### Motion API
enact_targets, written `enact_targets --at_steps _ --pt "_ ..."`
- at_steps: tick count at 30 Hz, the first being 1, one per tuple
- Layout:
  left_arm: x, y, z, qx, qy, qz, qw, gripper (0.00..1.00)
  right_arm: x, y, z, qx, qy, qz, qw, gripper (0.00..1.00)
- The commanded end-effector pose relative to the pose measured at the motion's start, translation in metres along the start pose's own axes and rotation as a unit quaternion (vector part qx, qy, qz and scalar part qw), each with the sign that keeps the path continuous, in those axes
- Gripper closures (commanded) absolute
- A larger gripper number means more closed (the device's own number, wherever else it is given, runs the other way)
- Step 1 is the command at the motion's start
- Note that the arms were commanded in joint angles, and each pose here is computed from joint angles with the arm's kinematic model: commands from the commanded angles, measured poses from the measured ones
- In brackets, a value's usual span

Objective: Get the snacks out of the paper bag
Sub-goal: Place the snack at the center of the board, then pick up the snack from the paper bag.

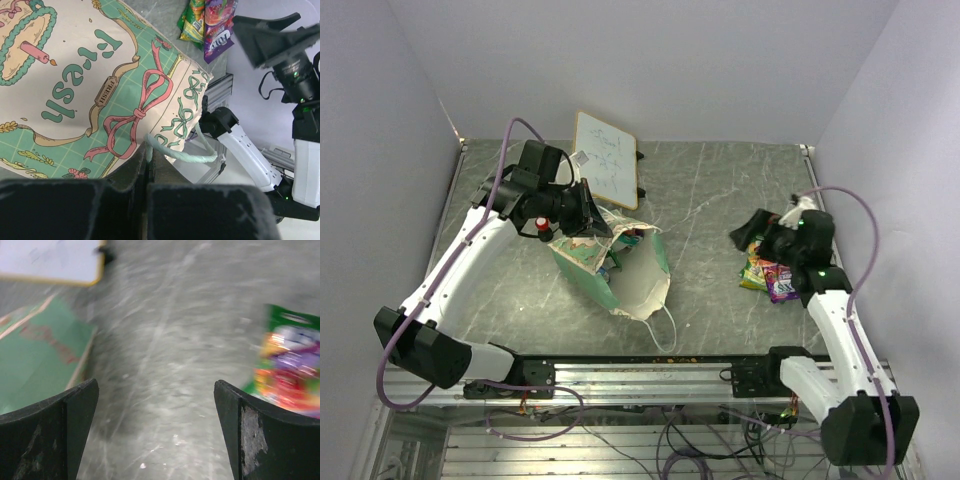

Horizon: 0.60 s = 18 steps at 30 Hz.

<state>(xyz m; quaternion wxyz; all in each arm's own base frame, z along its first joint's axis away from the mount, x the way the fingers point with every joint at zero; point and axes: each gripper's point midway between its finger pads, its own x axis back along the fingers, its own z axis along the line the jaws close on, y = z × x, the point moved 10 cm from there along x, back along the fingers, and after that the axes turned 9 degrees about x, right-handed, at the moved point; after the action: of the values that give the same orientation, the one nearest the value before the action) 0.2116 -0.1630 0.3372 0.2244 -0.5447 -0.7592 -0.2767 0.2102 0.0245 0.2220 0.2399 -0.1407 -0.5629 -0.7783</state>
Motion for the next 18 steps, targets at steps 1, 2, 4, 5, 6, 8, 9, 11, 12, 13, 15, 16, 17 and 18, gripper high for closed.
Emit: enact_targets --at_steps 1,2,4,5,6,8,9,11,12,13,15,16,17,18 --pt "0.003 -0.003 -0.001 0.014 -0.005 -0.019 1.000 0.93 0.001 -0.003 0.058 0.108 0.191 -0.029 0.975 0.02" --pt "0.003 -0.003 -0.002 0.018 -0.006 -0.021 1.000 0.93 0.003 -0.009 0.070 0.122 0.220 -0.030 0.967 0.02" --pt "0.002 -0.003 -0.002 0.026 -0.005 -0.026 0.999 0.93 0.006 -0.017 0.087 0.147 0.262 -0.037 0.953 0.04" --pt "0.003 -0.003 -0.002 0.028 -0.004 -0.029 0.999 0.93 0.007 -0.022 0.095 0.160 0.279 -0.038 0.946 0.05" --pt "0.003 -0.003 -0.002 0.031 -0.001 -0.032 0.999 0.93 0.009 -0.028 0.104 0.178 0.296 -0.037 0.938 0.06" --pt "0.004 -0.003 -0.001 0.036 0.005 -0.038 0.999 0.93 0.014 -0.037 0.123 0.216 0.327 -0.038 0.919 0.08" --pt "0.005 -0.003 -0.001 0.037 0.009 -0.042 0.998 0.93 0.015 -0.041 0.131 0.234 0.336 -0.039 0.912 0.09" --pt "0.006 -0.004 0.000 0.043 0.015 -0.047 0.998 0.93 0.018 -0.050 0.147 0.273 0.355 -0.044 0.893 0.13" --pt "0.006 -0.005 0.001 0.046 0.017 -0.048 0.998 0.93 0.019 -0.054 0.154 0.288 0.364 -0.049 0.885 0.14" --pt "0.007 -0.006 0.002 0.050 0.020 -0.050 0.997 0.93 0.020 -0.059 0.161 0.305 0.381 -0.052 0.871 0.17" --pt "0.007 -0.008 0.005 0.059 0.028 -0.052 0.996 0.93 0.021 -0.068 0.175 0.342 0.409 -0.060 0.844 0.26" --pt "0.007 -0.009 0.006 0.065 0.033 -0.053 0.996 0.93 0.021 -0.072 0.181 0.358 0.413 -0.064 0.835 0.30" --pt "0.008 -0.010 0.007 0.071 0.038 -0.055 0.995 0.93 0.020 -0.077 0.187 0.374 0.415 -0.070 0.826 0.33" --pt "0.009 -0.011 0.007 0.076 0.040 -0.058 0.995 0.93 0.020 -0.083 0.193 0.392 0.420 -0.078 0.815 0.35"
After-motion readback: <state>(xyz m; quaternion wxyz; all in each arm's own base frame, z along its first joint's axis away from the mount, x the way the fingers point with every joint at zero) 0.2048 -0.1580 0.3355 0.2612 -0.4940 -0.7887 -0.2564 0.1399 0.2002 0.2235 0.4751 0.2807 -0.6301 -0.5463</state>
